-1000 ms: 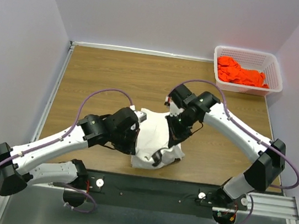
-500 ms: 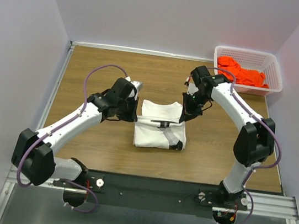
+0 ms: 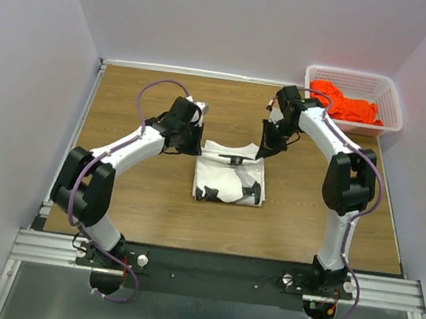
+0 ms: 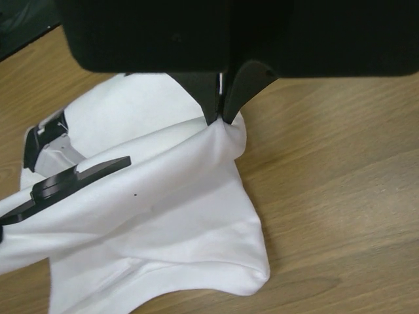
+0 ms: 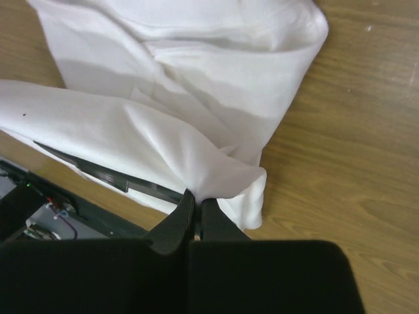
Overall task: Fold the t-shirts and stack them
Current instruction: Fold the tshirt
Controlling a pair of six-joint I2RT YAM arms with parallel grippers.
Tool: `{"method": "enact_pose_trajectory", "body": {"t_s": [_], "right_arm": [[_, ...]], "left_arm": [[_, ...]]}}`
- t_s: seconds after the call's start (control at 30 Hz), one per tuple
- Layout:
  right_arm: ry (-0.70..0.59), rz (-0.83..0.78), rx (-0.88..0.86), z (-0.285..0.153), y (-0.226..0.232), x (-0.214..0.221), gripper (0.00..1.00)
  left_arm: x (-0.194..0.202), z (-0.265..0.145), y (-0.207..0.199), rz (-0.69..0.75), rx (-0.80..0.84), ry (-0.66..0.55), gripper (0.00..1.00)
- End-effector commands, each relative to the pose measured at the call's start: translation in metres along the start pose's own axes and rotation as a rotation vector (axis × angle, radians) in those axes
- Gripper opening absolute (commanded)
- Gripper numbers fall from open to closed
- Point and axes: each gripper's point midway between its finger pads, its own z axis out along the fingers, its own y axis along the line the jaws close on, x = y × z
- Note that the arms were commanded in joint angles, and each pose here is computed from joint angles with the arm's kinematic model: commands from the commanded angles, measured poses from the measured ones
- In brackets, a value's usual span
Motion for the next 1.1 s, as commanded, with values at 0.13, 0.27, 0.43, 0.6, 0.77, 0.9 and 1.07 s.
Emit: {"method": "enact_pose_trajectory", "body": {"t_s": [0.13, 0.27, 0.43, 0.6, 0.77, 0.9, 1.07], "right_arm": [[-0.049, 0.006, 0.108, 0.032, -0.033, -0.024, 0.2], [-0.128, -0.002, 0.13, 0.018, -0.03, -0.039, 0.36], [-0.388, -0.025, 0.191, -0.041, -0.023, -0.064, 0.48], [-0.56, -0.102, 0.033, -0.066, 0.005, -0.056, 0.57], [-0.523, -0.19, -0.267, -0.045, 0.044, -0.035, 0.58], [-0.509, -0.246, -0.469, -0.032, 0.071, -0.038, 0.57], [-0.497, -0.185, -0.577, -0.01, 0.067, -0.068, 0.57]], "left_arm": [[-0.015, 0.039, 0.027, -0.007, -0.089, -0.016, 0.09], [-0.03, 0.031, 0.032, -0.028, -0.143, -0.067, 0.47], [-0.058, -0.003, 0.031, -0.051, -0.19, -0.208, 0.65], [-0.069, -0.04, 0.014, -0.059, -0.117, -0.374, 0.66], [-0.042, -0.024, -0.033, 0.015, 0.125, -0.351, 0.53], [-0.046, 0.0, -0.056, 0.03, 0.235, -0.352, 0.47], [-0.058, 0.052, -0.04, -0.022, 0.186, -0.32, 0.4]]}}
